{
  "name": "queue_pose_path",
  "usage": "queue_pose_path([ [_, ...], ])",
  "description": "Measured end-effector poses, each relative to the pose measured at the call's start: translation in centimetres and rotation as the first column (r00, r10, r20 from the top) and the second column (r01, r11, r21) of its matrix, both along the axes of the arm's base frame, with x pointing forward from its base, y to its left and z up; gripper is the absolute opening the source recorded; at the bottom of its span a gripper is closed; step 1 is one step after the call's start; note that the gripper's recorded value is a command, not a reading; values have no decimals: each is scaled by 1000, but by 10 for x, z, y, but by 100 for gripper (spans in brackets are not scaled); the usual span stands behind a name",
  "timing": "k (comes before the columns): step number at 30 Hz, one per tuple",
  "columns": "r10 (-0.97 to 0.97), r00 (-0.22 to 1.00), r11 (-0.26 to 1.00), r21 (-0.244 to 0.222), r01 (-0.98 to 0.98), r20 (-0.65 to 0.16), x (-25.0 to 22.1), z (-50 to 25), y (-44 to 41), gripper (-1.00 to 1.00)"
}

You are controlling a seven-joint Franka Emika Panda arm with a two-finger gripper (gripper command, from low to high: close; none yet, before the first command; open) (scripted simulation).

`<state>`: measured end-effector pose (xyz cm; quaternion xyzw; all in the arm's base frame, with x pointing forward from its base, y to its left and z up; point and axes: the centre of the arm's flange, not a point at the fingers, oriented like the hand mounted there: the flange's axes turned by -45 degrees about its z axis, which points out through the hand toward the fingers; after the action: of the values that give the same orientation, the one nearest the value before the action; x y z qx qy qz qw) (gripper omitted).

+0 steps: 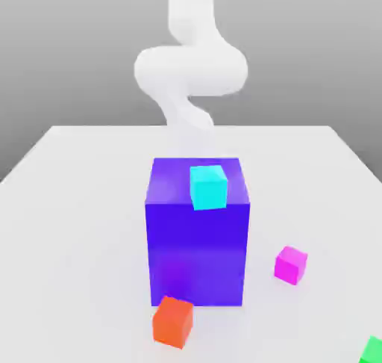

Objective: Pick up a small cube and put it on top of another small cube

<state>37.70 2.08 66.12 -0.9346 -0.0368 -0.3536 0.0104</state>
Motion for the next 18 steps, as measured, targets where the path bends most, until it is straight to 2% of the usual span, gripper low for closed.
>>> queue_pose_path([
  [4, 161, 976, 985, -34, -167, -143, 37, -99, 47, 0],
  [9, 337, 887, 926, -60, -373, -315, 42, -224, 107, 0],
  [13, 454, 767, 840, -67, -538, -453, 13, -325, 148, 0],
  [18, 553, 563, 681, -56, -730, -614, -57, -438, 180, 0],
])
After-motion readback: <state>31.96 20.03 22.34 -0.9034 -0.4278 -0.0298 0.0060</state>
